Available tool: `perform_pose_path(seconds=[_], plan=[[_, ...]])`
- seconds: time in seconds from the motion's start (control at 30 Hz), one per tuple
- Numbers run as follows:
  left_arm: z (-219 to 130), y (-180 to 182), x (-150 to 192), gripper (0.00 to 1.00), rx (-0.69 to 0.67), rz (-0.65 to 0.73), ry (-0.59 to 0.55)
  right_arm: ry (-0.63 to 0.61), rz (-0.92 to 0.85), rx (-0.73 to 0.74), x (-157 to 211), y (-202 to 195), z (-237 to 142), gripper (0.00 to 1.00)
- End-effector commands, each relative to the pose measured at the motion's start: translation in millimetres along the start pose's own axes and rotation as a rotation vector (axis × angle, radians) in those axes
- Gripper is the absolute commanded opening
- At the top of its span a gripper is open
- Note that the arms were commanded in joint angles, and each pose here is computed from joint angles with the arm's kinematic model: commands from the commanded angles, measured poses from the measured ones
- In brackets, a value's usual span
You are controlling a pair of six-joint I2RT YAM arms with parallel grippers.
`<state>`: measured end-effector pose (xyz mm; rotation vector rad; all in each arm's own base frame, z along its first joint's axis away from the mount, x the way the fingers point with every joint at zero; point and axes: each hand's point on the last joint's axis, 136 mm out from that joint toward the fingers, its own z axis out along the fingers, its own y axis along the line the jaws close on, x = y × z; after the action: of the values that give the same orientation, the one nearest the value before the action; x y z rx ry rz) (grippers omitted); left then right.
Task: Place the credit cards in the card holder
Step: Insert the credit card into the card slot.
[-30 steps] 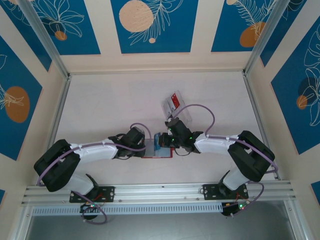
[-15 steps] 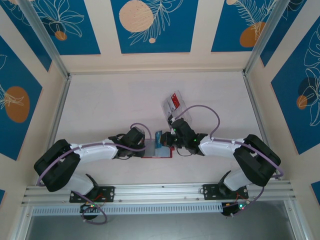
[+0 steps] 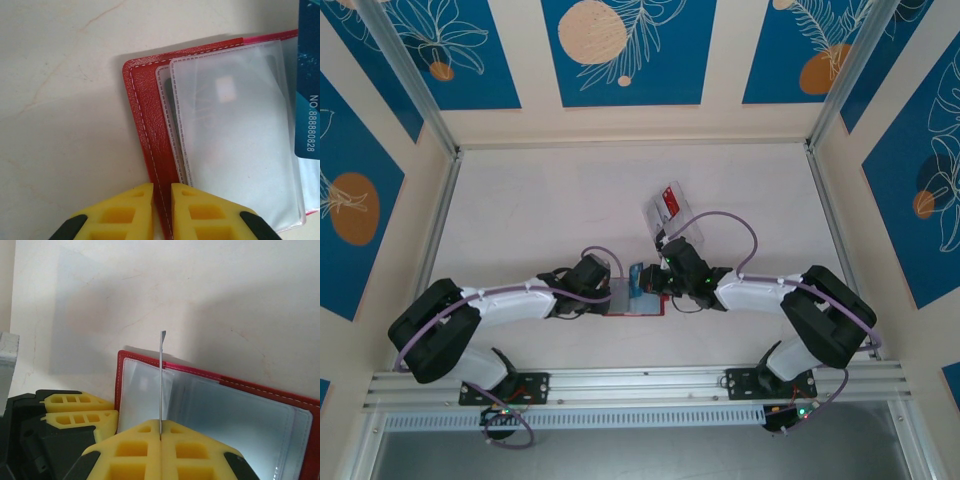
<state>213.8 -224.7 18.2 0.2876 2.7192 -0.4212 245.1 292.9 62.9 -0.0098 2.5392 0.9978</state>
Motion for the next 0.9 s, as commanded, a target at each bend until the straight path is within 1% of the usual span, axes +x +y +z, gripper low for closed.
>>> perform_pose_path(seconds=[0.0, 0.6, 0.87], plan=[[7.4, -7.6, 24.5, 0.14, 0.042, 0.022, 0.086, -0.009, 0.009, 0.007, 1.8, -4.1, 4.6, 0.00], [7.1, -8.8, 24.6, 0.14, 0.042, 0.025, 0.091, 0.010, 0.040, -0.006, 10.3, -7.6, 13.2, 0.00], [6.8, -8.4, 24.6, 0.14, 0.037, 0.027, 0.093, 0.043, 0.092, -0.028, 24.2, -13.9, 17.5, 0.00]])
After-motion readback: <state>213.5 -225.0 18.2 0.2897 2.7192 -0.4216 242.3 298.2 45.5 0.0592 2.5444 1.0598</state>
